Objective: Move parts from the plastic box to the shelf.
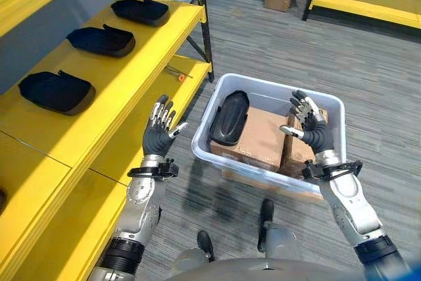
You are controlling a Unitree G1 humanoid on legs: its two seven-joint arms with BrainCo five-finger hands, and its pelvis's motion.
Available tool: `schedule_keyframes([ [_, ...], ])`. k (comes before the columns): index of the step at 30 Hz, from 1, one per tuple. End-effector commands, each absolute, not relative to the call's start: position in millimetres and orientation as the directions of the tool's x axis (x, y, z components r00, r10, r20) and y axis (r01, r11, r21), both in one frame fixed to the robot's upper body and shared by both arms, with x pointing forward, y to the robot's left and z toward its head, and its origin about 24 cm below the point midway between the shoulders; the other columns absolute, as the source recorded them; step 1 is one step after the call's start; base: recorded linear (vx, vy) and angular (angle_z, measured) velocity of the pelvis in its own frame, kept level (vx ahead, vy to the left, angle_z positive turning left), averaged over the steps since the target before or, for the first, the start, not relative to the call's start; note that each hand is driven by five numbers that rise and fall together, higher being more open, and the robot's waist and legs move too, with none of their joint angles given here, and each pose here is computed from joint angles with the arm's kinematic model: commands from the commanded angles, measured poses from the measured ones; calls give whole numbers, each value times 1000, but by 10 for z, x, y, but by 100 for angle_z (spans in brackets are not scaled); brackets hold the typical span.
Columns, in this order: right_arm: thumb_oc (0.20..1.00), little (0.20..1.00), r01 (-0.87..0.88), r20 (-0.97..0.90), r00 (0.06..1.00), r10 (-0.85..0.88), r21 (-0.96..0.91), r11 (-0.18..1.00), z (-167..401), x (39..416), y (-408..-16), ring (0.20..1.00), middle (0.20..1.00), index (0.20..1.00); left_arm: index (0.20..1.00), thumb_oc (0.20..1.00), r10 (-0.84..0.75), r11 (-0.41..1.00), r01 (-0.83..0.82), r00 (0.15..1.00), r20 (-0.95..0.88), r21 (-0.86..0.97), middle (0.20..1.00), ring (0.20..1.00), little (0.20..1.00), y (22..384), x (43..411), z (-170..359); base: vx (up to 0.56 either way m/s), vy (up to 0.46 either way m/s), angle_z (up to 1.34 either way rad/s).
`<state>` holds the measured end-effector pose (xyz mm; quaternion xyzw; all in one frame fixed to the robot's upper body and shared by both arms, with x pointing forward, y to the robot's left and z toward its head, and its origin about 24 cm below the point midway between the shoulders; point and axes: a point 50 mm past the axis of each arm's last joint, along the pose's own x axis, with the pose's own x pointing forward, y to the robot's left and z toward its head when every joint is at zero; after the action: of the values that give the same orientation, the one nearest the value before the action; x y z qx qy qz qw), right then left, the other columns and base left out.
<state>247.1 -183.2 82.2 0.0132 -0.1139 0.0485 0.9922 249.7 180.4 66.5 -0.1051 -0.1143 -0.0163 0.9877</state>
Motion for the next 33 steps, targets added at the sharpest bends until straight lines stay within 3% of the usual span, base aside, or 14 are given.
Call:
schedule_keyframes([
  [1,1000,1000,-78,359,932,57,44,996,1059,2489,-1855,1000,1000,1000,1000,1000,-5,975,80,941,339,-208,1000,1000,1000,1822,2529,887,122,-205,-14],
  [11,1000,1000,-35,323,946,6,86,996,989,2556,-1884,1000,1000,1000,1000,1000,64,962,26,946,317,-271,1000,1000,1000,1843,2536,838,244,251,-56],
  [17,1000,1000,-39,298,955,3,115,993,937,2574,-1841,1000,1000,1000,1000,1000,73,976,7,929,363,-216,1000,1000,1000,1937,2578,963,116,278,-57],
  [33,1000,1000,-109,349,935,58,129,986,1064,2545,-1761,1000,1000,1000,1000,1000,19,992,31,914,405,-119,1000,1000,1000,1809,2715,1097,3,26,-3],
])
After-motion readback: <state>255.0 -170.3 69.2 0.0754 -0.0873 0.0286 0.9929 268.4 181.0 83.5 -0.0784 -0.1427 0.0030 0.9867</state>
